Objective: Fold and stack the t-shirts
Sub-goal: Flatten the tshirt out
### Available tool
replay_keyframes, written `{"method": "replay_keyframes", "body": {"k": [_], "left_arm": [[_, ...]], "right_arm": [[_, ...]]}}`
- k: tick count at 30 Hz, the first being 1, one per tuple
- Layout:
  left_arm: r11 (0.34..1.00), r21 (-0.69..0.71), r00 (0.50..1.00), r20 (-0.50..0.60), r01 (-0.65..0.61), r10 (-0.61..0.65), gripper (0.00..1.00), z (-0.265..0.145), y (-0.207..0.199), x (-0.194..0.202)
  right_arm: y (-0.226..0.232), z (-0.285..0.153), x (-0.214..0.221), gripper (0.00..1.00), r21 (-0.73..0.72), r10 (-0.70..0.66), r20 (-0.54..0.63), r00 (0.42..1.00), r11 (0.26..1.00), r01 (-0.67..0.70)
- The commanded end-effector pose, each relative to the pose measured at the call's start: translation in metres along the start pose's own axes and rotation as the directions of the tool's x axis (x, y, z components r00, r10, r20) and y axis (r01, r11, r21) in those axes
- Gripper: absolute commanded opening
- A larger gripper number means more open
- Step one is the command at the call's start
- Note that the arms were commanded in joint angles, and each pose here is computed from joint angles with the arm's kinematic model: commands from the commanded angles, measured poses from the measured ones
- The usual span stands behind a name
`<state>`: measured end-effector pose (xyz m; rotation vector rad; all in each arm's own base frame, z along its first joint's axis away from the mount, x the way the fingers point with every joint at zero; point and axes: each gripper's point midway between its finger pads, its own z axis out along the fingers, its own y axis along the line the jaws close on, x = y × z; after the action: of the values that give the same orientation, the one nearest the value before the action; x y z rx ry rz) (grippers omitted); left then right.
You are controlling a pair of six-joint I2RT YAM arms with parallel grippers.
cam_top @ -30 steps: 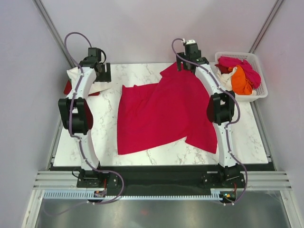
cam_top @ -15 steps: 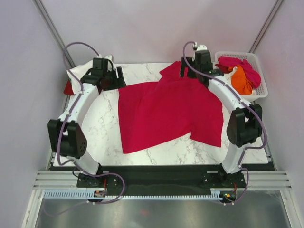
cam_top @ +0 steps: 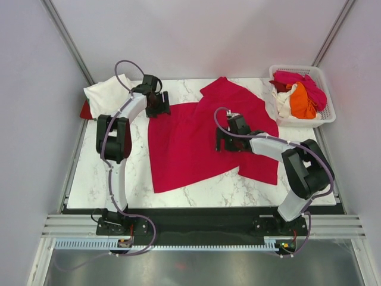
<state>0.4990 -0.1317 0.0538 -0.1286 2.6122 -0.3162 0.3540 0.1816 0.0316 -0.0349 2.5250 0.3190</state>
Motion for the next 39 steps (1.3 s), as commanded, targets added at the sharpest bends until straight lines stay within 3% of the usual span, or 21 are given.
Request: {"method": "replay_keyframes", "body": {"k": [1, 2, 8, 10, 13, 15, 19, 22, 27, 31, 32, 33, 34, 35, 37, 39], "left_arm": [[0.997, -0.079, 1.000, 0.002, -0.001, 0.001, 0.75, 0.017, 0.010, -0.024], [0.992, -0.119, 0.998, -0.061, -0.033, 0.026, 0.75, 0.022, 0.019, -0.014], [0.950, -0.280, 0.989, -0.079, -0.140, 0.123, 0.76, 0.037, 0.064, -0.041], [0.940, -0.312, 0.990, -0.076, -0.138, 0.120, 0.78, 0.037, 0.082, -0.046], [0.945, -0.312, 0.995, -0.057, -0.099, 0.085, 0.78, 0.033, 0.099, -0.056], [0.947, -0.310, 0.996, -0.044, -0.082, 0.072, 0.78, 0.027, 0.104, -0.061], [0.957, -0.281, 0.997, 0.018, -0.067, 0.075, 0.77, -0.005, 0.088, -0.079], [0.960, -0.265, 0.987, 0.109, -0.088, 0.120, 0.78, -0.052, 0.056, -0.100], [0.966, -0.203, 0.950, 0.238, -0.157, 0.205, 0.84, -0.137, -0.006, -0.110], [0.969, -0.174, 0.953, 0.220, -0.173, 0.210, 0.83, -0.168, -0.027, -0.073], [0.969, -0.177, 0.968, 0.154, -0.172, 0.200, 0.83, -0.158, -0.022, -0.045], [0.971, -0.163, 0.970, 0.142, -0.175, 0.199, 0.81, -0.155, -0.027, -0.033], [0.977, -0.147, 0.973, 0.147, -0.158, 0.179, 0.81, -0.164, -0.029, -0.022], [0.975, -0.157, 0.983, 0.071, -0.159, 0.172, 0.80, -0.146, -0.020, 0.009], [0.984, -0.107, 0.988, 0.058, -0.140, 0.147, 0.80, -0.135, -0.024, 0.029], [0.987, -0.099, 0.992, -0.007, -0.128, 0.128, 0.79, -0.122, -0.013, 0.064]], "right_arm": [[0.023, -0.006, 0.024, 0.98, -0.058, 0.069, -0.014, 0.998, 0.996, -0.070], [0.035, -0.009, 0.034, 0.98, -0.107, 0.082, -0.047, 0.996, 0.991, -0.086], [0.100, -0.030, 0.063, 0.98, -0.228, 0.175, -0.102, 0.979, 0.954, -0.194], [0.131, -0.035, 0.070, 0.98, -0.290, 0.147, -0.123, 0.981, 0.941, -0.177], [0.155, -0.035, 0.074, 0.98, -0.287, 0.112, -0.131, 0.985, 0.947, -0.146], [0.146, -0.031, 0.074, 0.98, -0.210, 0.095, -0.114, 0.989, 0.970, -0.118], [0.117, -0.039, 0.046, 0.98, -0.053, 0.028, -0.007, 1.000, 0.998, -0.029], [0.097, -0.059, 0.018, 0.98, 0.060, -0.061, 0.066, 0.996, 0.997, 0.057], [0.086, -0.089, -0.022, 0.98, 0.070, -0.094, 0.122, 0.988, 0.994, 0.086], [0.061, -0.088, -0.071, 0.98, 0.031, -0.009, 0.162, 0.987, 0.999, 0.004], [0.062, -0.085, -0.083, 0.98, -0.006, 0.006, 0.177, 0.984, 1.000, -0.005], [0.067, -0.071, -0.083, 0.98, -0.063, -0.007, 0.130, 0.991, 0.998, 0.016], [0.068, -0.070, -0.106, 0.98, -0.101, 0.001, 0.155, 0.988, 0.995, 0.015], [0.067, -0.047, -0.105, 0.98, -0.099, -0.016, 0.116, 0.993, 0.995, 0.028], [0.078, -0.038, -0.140, 0.98, -0.170, -0.050, 0.142, 0.989, 0.983, 0.074], [0.070, 0.001, -0.143, 0.98, -0.163, -0.046, 0.089, 0.995, 0.985, 0.060]]}}
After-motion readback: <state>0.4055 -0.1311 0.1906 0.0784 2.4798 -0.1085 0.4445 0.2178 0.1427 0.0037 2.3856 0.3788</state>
